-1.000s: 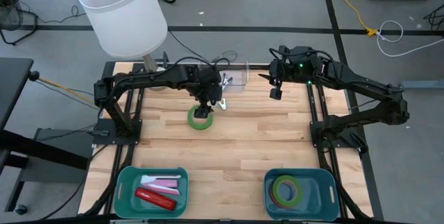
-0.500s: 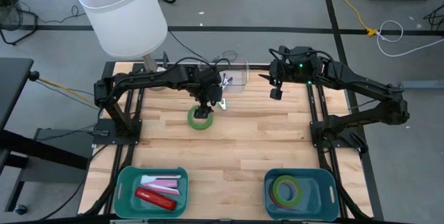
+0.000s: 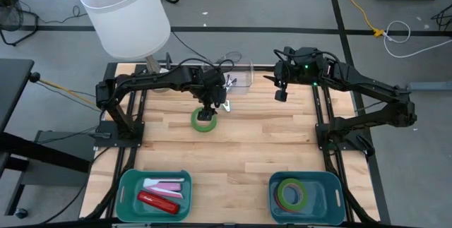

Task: Pick and place Stapler, Stapler remover, tape
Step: Put the green tape into the blue bin

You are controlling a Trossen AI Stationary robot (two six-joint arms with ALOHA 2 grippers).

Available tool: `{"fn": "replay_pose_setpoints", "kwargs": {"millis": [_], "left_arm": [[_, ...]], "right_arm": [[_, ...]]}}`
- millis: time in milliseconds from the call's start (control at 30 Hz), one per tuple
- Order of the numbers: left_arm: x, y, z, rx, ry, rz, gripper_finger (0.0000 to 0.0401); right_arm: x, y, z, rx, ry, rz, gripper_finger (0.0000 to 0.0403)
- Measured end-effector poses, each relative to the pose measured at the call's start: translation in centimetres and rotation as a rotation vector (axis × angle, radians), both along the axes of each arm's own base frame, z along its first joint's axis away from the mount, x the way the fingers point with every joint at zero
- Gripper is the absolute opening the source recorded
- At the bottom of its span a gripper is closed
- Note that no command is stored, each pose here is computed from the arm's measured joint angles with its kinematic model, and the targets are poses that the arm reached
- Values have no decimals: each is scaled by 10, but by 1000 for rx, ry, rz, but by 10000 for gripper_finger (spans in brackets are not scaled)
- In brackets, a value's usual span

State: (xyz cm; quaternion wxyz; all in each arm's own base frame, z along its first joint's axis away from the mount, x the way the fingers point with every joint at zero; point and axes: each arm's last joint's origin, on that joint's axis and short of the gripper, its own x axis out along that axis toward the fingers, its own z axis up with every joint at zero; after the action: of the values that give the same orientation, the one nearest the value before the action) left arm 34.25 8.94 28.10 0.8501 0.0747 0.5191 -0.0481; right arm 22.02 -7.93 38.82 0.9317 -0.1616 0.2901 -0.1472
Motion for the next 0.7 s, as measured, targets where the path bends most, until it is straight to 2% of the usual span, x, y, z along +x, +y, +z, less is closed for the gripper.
{"fn": "replay_pose_setpoints", "kwargs": {"millis": [133, 333, 533, 700], "left_arm": [[4, 1, -7, -5, 17, 0, 280], [15, 4, -32, -22, 89, 1, 280], [20, 7, -59, -15, 209, 2, 280], [19, 9, -78, 43, 334, -69, 280]], "right_arm": [[0, 0, 0, 0, 0, 0, 97], [0, 0, 0, -1, -3, 0, 97], [0, 0, 0, 1, -2, -1, 97], [0, 0, 0, 2, -2, -1, 98]]}}
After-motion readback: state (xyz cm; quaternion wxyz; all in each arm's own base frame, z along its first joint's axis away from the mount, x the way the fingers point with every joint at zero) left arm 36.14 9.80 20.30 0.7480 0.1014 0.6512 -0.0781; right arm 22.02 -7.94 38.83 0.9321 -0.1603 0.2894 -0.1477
